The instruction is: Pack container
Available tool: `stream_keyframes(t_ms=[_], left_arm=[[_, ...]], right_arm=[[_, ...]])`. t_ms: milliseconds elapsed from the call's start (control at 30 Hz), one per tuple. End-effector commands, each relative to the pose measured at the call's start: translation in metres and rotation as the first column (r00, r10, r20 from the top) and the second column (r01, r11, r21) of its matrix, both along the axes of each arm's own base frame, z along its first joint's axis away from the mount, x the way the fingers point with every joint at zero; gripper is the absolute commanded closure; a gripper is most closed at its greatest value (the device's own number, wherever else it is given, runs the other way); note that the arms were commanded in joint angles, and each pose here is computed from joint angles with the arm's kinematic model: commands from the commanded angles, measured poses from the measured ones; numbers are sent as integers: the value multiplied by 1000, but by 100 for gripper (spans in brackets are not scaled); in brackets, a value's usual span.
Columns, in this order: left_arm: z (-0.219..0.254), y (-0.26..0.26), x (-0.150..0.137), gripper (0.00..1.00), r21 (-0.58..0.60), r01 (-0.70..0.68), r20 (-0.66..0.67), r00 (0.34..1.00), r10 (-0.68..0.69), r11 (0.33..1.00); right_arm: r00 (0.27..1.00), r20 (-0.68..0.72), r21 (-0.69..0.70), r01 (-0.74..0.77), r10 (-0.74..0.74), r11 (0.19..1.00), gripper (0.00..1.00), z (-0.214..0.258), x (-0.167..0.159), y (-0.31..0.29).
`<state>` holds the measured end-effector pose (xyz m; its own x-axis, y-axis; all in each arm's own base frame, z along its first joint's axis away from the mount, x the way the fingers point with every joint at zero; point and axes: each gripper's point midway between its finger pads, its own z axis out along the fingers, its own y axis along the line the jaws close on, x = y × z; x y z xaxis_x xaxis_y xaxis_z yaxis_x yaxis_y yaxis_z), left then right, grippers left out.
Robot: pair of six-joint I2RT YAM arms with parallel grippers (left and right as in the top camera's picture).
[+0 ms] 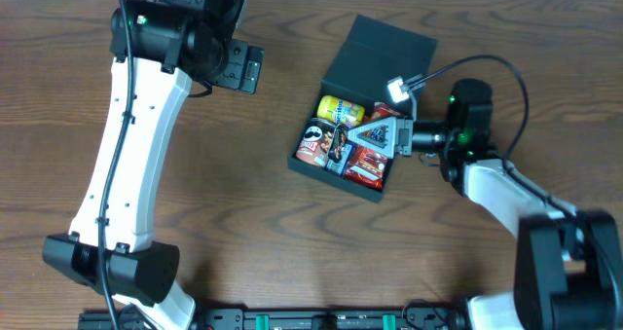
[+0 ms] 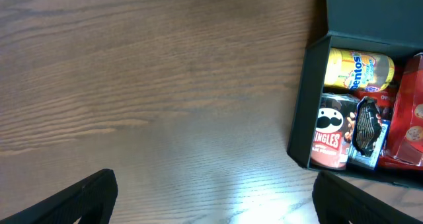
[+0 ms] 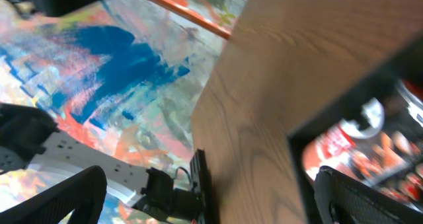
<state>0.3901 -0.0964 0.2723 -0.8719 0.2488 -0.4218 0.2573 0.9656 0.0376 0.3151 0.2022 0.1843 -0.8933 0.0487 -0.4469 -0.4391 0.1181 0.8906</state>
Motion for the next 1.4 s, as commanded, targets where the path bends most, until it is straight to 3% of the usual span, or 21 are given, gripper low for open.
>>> stream_keyframes(t_ms=[0,467,1200,1367], left_arm=[[9,1,-2,5,2,8,25,1000,-8,1000],[11,-5,0,5,-30,23,33,999,-22,999],[11,-5,0,5,-30,23,32,999,-22,999],[11,-5,0,5,-30,23,32,999,-22,999]], right_arm=[[999,-24,1,33,-33,999,1,9,1,-2],[987,-110,-27,110,-113,994,1,-39,30,-10],[927,-312,-109,181,-207,977,1,-97,39,-19],[964,-219,-50,144,-151,988,1,-76,39,-16]])
